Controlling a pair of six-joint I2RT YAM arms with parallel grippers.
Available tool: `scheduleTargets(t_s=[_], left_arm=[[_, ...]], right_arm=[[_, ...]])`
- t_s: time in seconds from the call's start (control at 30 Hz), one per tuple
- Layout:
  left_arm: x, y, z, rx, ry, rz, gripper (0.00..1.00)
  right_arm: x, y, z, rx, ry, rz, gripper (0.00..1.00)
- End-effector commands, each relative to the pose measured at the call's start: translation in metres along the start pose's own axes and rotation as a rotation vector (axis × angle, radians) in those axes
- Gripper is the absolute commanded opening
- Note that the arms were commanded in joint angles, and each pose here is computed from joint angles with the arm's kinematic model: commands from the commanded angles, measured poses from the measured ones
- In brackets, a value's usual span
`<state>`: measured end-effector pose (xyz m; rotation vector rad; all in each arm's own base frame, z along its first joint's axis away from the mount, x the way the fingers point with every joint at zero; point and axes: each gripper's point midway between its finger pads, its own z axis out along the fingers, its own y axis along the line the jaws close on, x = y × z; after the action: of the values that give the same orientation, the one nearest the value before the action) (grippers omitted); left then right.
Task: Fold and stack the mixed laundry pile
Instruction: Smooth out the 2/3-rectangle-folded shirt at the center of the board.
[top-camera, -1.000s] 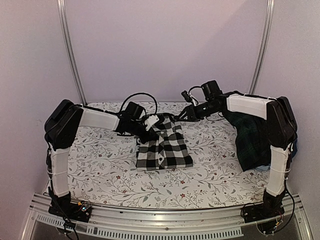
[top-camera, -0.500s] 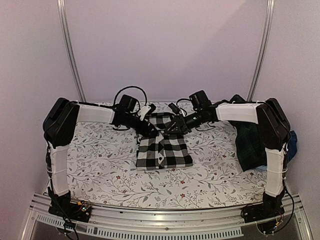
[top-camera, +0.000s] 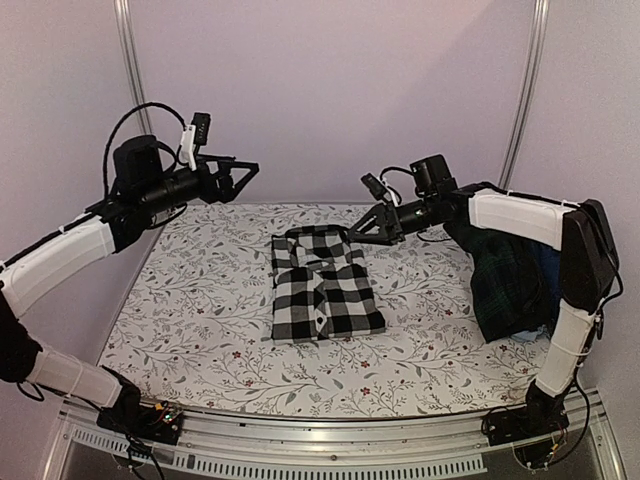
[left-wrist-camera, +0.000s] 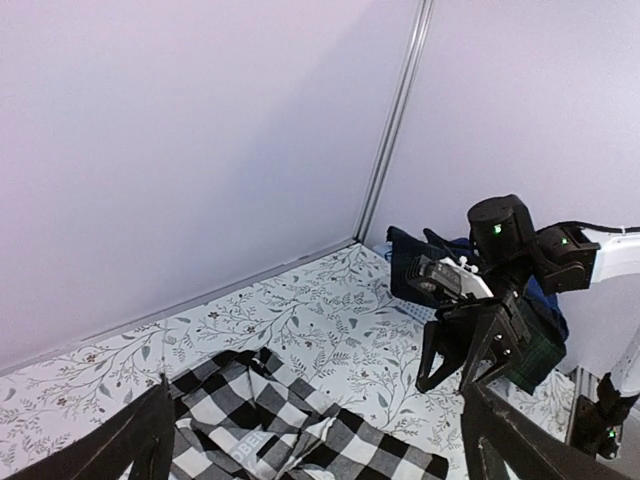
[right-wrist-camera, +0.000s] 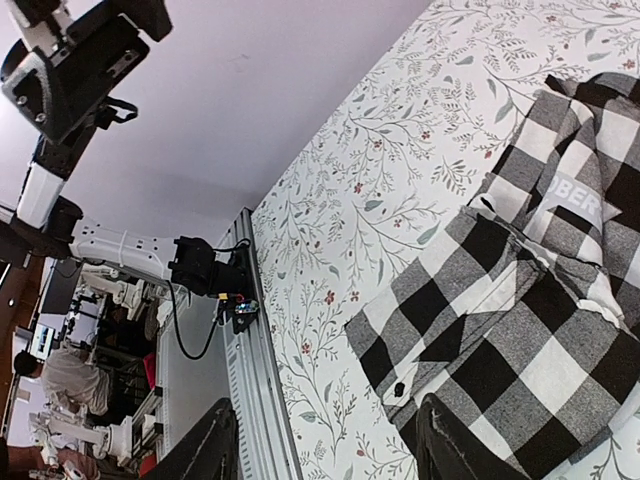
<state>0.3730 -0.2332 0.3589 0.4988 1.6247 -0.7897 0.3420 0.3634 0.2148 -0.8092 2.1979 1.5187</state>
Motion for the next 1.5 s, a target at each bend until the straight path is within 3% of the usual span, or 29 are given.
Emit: scheduleTargets(t_s=[0.0, 0.2, 0.37, 0.63, 0.87, 1.0, 1.1, 1.17, 1.33, 1.47], left_arm=[[0.089, -0.017, 0.014, 0.064, 0.302, -0.271, 1.0], [0.176, -0.116, 0.003, 0.386, 0.505, -0.506, 1.0], [0.224, -0.169, -0.001, 0.529, 0.652, -0.628, 1.0], [0.278, -0.161, 0.018, 0.529, 0.74, -0.759, 1.0], [0.305, -0.123, 0.043, 0.48, 0.701, -0.873, 1.0], [0.336, -0.11, 0.033, 0.426, 0.741, -0.945, 1.0], [0.338, -0.112, 0.023, 0.422, 0.75, -0.962, 1.0], [0.32, -0.117, 0.022, 0.436, 0.734, -0.925, 1.0], [0.269, -0.111, 0.042, 0.43, 0.687, -0.796, 1.0], [0.262, -0.087, 0.069, 0.403, 0.653, -0.788, 1.0]], right_arm=[[0.027, 0.023, -0.009, -0.087, 0.072, 0.031, 0.61], [0.072, 0.037, 0.005, -0.262, 0.216, 0.158, 0.64], [0.107, 0.043, 0.028, -0.354, 0.312, 0.262, 0.66], [0.125, 0.005, 0.062, -0.345, 0.366, 0.362, 0.66], [0.15, -0.062, 0.085, -0.249, 0.363, 0.51, 0.65], [0.182, -0.094, 0.085, -0.181, 0.38, 0.64, 0.65], [0.196, -0.096, 0.082, -0.153, 0.407, 0.67, 0.64], [0.179, -0.082, 0.076, -0.163, 0.385, 0.608, 0.64], [0.085, -0.042, 0.051, -0.194, 0.232, 0.408, 0.65], [0.047, -0.046, 0.051, -0.209, 0.175, 0.373, 0.62]])
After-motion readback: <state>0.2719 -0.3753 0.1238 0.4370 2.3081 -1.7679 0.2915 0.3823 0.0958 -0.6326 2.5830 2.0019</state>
